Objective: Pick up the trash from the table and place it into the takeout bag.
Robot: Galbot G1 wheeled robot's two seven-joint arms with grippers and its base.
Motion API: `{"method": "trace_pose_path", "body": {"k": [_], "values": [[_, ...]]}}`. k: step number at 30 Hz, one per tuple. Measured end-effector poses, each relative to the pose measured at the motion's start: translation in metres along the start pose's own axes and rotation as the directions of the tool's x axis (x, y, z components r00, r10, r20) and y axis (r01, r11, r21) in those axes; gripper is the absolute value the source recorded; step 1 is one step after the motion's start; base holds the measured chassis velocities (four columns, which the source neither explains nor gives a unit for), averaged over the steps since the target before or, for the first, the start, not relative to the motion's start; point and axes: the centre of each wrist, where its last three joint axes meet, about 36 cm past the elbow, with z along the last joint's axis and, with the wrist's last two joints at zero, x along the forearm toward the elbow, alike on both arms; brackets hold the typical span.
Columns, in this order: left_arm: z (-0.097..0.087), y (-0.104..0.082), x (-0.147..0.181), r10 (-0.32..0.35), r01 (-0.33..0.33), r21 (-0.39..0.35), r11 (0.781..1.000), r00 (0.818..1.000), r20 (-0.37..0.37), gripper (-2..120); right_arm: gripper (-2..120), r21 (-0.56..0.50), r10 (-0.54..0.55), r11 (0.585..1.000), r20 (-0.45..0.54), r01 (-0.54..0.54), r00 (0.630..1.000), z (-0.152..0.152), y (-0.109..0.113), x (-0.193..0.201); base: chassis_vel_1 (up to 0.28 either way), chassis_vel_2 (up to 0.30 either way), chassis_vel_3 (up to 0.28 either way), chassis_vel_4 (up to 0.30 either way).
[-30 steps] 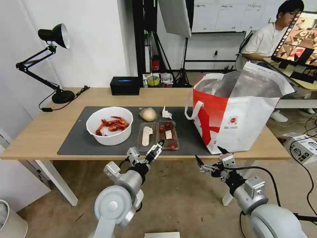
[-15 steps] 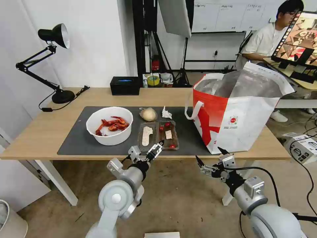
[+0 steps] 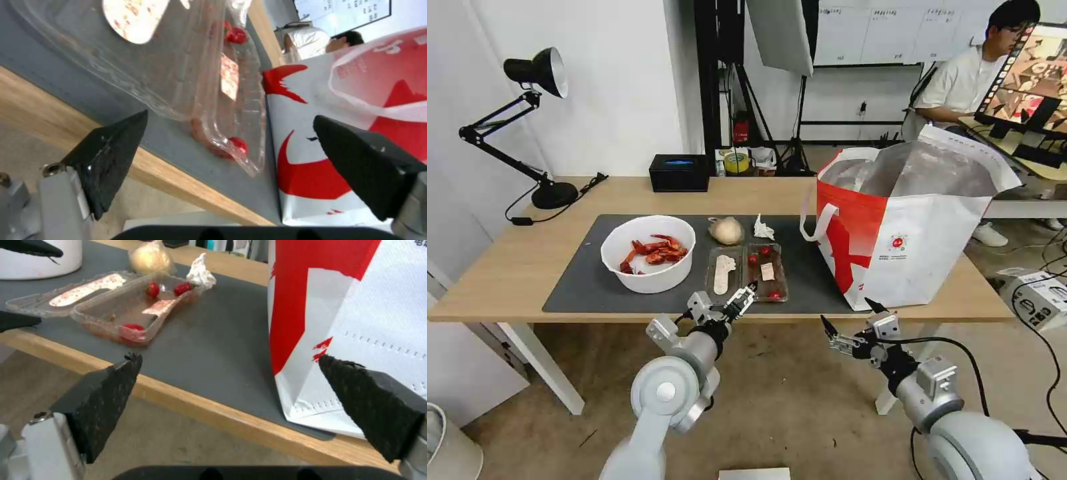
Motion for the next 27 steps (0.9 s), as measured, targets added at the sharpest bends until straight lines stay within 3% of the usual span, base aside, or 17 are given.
{"method": "trace_pose_path", "body": {"k": [16, 27], "values": [[-0.007, -0.009, -0.004, -0.064, 0.064, 0.005, 0.998, 0.998, -0.024, 100, 100, -0.001, 0.004, 1.0, 0.0, -0.004, 1.0, 0.001, 0.0, 0.001, 0.0, 0.0, 0.0, 0.0], [-0.009, -0.012, -0.011, -0.073, 0.073, 0.007, 0.997, 0.997, -0.028, 100, 100, -0.001, 0.007, 1.0, -0.004, -0.007, 1.0, 0.004, 0.002, 0.001, 0.0, 0.0, 0.0, 0.0]]}}
